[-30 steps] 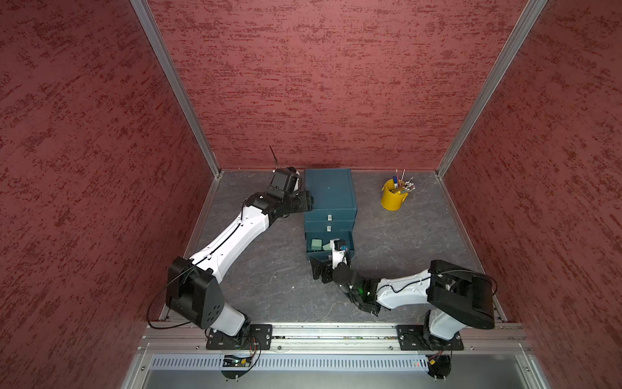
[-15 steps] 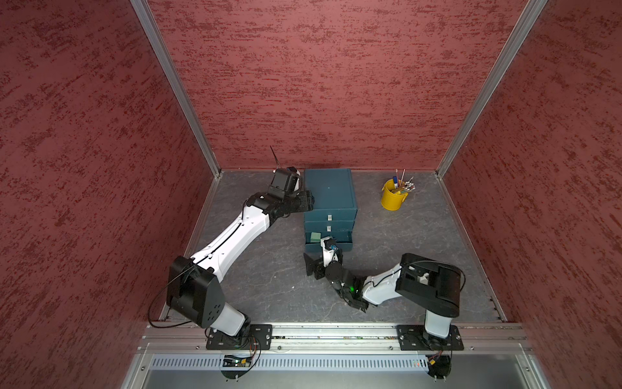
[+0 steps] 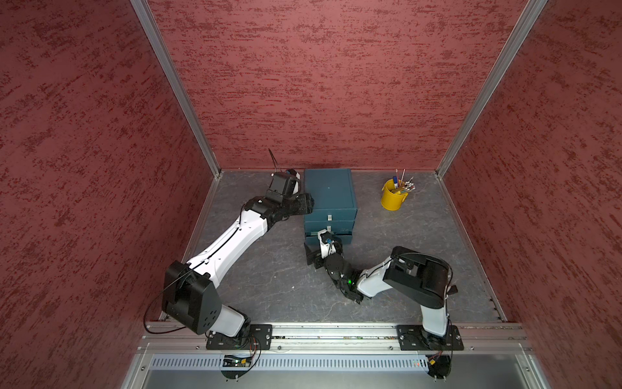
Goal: Place the plugs into the drawer by color
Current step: Close the drawer in the storage box.
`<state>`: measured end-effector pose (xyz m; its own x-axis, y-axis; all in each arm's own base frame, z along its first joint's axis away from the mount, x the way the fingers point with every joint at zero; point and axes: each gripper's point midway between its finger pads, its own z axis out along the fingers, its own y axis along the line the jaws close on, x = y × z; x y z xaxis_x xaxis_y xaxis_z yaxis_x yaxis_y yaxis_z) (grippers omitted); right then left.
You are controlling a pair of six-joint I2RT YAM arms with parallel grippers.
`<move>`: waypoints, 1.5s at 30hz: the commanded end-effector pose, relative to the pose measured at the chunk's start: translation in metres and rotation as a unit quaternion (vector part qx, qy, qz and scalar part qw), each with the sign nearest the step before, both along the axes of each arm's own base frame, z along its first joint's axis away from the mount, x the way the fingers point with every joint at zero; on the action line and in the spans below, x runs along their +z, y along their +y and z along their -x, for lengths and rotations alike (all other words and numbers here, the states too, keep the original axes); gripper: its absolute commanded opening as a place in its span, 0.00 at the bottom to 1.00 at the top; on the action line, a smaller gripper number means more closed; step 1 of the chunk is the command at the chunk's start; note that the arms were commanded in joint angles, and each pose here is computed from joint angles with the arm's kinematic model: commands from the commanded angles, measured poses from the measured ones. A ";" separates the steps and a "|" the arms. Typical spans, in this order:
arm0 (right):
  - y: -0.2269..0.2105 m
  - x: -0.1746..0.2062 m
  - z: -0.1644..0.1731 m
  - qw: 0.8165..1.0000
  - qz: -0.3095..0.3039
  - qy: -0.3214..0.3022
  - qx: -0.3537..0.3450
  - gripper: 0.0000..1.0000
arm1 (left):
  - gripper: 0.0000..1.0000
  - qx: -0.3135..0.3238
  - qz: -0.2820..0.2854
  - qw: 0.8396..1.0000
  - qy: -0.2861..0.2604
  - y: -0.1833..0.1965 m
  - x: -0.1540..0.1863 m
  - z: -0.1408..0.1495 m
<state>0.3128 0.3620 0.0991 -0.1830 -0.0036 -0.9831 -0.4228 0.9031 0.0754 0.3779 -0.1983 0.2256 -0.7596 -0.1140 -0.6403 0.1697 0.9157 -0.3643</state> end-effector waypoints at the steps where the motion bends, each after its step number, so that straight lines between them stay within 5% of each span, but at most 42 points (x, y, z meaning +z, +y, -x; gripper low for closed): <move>1: 0.007 0.010 -0.008 0.999 0.014 -0.027 0.011 0.98 | 0.66 -0.011 -0.058 0.996 0.069 0.014 -0.044 0.024; 20: -0.008 0.012 -0.025 1.000 -0.019 -0.021 -0.002 0.98 | 0.66 -0.010 -0.065 0.996 0.065 0.024 -0.045 0.031; 26: -0.020 0.025 0.003 0.997 -0.066 0.004 0.037 0.98 | 0.66 -0.005 -0.066 0.996 0.061 0.026 -0.042 0.028; 30: -0.056 0.019 0.020 0.994 -0.095 0.044 -0.003 0.95 | 0.66 -0.001 -0.060 0.997 0.056 0.026 -0.037 0.025; 32: -0.067 0.007 0.018 0.992 -0.087 0.078 -0.042 0.87 | 0.66 0.001 -0.058 0.997 0.055 0.026 -0.036 0.024; 38: -0.059 -0.024 0.010 0.988 -0.073 0.116 -0.065 0.00 | 0.66 0.003 -0.055 0.997 0.055 0.026 -0.032 0.021; 45: -0.054 -0.029 -0.003 0.990 -0.070 0.100 -0.075 0.00 | 0.66 0.003 -0.055 0.997 0.055 0.027 -0.032 0.023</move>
<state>0.3062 0.3076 0.0680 -0.3847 0.1385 -0.9126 -0.2833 0.9233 0.2595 0.3718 -0.1867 0.2267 -0.7524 -0.1021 -0.6507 0.1741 0.9219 -0.3460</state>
